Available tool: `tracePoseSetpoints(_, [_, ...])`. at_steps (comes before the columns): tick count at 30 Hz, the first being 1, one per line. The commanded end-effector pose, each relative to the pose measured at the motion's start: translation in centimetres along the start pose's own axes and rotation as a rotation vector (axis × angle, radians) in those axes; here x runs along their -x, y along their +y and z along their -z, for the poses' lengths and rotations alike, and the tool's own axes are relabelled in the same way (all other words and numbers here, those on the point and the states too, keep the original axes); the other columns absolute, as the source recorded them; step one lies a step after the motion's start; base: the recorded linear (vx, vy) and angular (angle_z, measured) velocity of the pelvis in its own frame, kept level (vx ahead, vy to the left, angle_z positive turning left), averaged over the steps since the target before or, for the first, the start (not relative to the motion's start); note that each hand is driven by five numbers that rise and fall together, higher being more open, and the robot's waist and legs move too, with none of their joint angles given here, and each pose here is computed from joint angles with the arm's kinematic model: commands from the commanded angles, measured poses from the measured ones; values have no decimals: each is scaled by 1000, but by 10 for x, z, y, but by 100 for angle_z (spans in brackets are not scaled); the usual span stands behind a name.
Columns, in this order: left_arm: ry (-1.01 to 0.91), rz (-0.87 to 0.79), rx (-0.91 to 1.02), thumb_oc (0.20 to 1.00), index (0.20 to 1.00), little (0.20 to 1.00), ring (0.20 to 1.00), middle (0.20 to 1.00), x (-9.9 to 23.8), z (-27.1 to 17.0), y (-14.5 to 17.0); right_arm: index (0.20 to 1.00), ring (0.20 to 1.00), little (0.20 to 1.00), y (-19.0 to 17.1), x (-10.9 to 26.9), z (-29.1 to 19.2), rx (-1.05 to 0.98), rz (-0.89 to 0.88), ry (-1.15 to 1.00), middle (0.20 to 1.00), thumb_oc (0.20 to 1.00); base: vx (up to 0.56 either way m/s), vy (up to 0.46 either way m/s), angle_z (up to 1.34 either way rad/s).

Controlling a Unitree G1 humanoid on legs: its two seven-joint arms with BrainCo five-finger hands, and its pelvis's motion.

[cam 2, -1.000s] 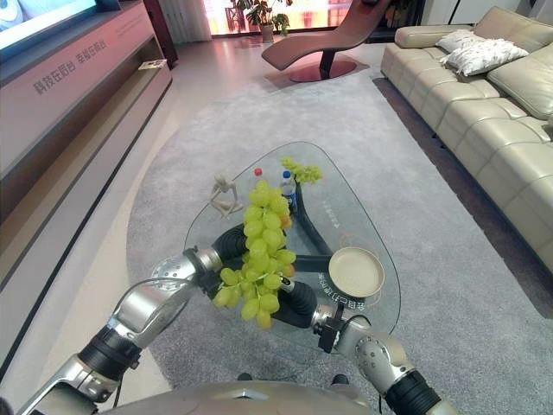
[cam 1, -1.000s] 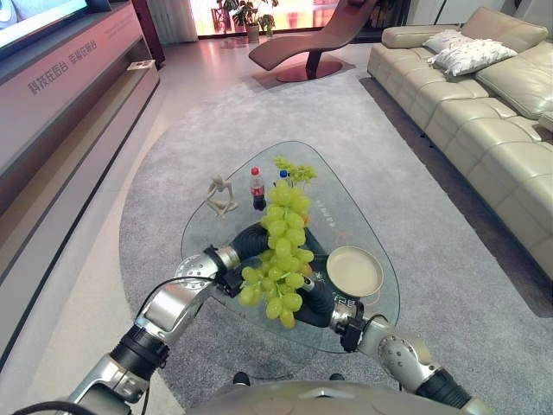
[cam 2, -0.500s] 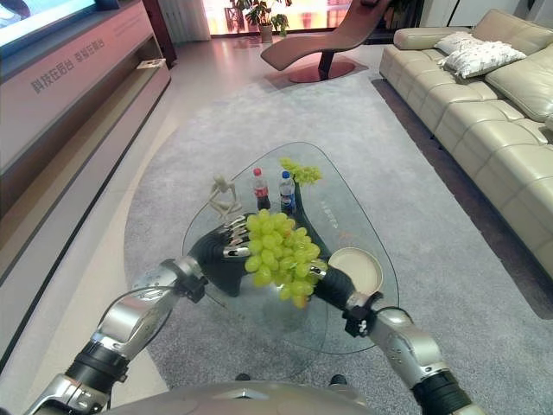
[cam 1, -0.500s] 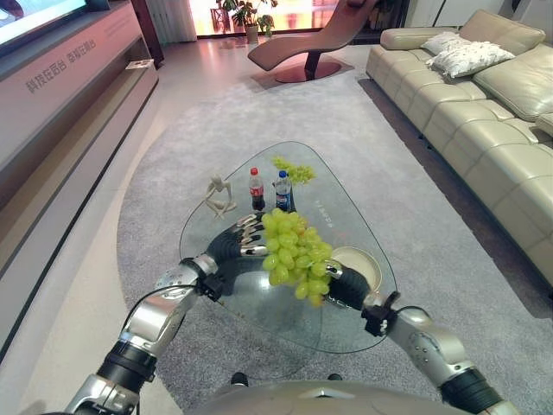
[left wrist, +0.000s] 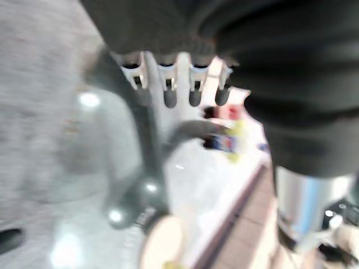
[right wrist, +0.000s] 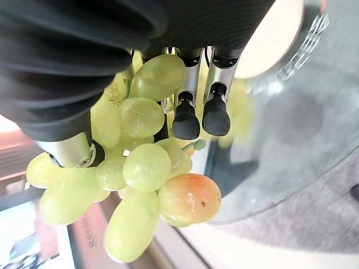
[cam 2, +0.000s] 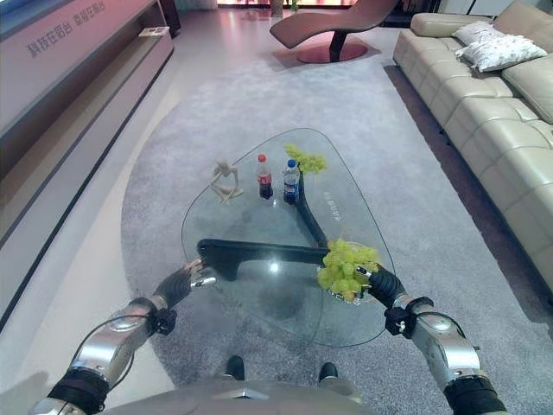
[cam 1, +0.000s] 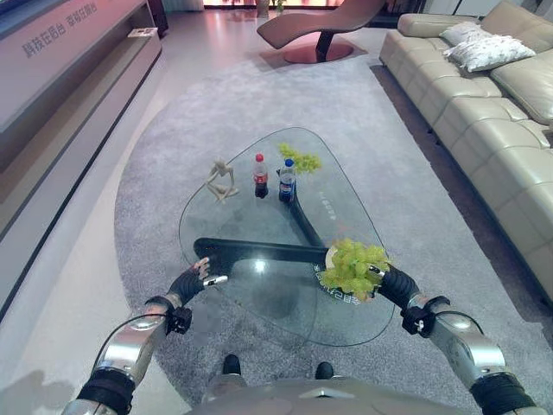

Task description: Pick up fruits into the plate

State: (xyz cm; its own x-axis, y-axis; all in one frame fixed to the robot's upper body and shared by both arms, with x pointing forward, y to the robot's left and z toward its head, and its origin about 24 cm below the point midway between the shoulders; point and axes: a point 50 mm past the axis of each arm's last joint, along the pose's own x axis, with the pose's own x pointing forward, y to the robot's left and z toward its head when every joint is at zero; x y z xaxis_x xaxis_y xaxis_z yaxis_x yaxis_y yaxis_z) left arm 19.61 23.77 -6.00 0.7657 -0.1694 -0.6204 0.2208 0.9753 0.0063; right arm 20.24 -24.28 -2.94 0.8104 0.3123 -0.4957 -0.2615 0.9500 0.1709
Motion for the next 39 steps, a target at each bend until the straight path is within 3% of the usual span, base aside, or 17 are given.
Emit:
tracePoseSetpoints(1, [-47, -43, -52, 1000, 1000, 1000, 1000, 1000, -7, -13, 12, 200, 200, 200, -15, -8, -61, 119, 58, -219, 200, 200, 23, -61, 10])
tracePoseSetpoints(9, [175, -136, -56, 1000, 1000, 1000, 1000, 1000, -14, 33, 21, 200, 200, 200, -42, -16, -90, 130, 230, -258, 200, 200, -66, -68, 12])
tracePoseSetpoints(16, [227, -169, -51, 1000, 1000, 1000, 1000, 1000, -20, 47, 16, 200, 200, 200, -71, -11, -133, 209, 387, -303, 200, 200, -100, -5, 8])
tracePoseSetpoints(29, [189, -183, -66, 1000, 1000, 1000, 1000, 1000, -38, 29, 9, 200, 200, 200, -102, 6, -212, 334, 584, -366, 200, 200, -124, 16, 1])
tracePoseSetpoints(39, [113, -151, -115, 1000, 1000, 1000, 1000, 1000, -48, 6, 1, 200, 200, 200, -117, 15, -237, 356, 726, -319, 200, 200, -59, 5, -1])
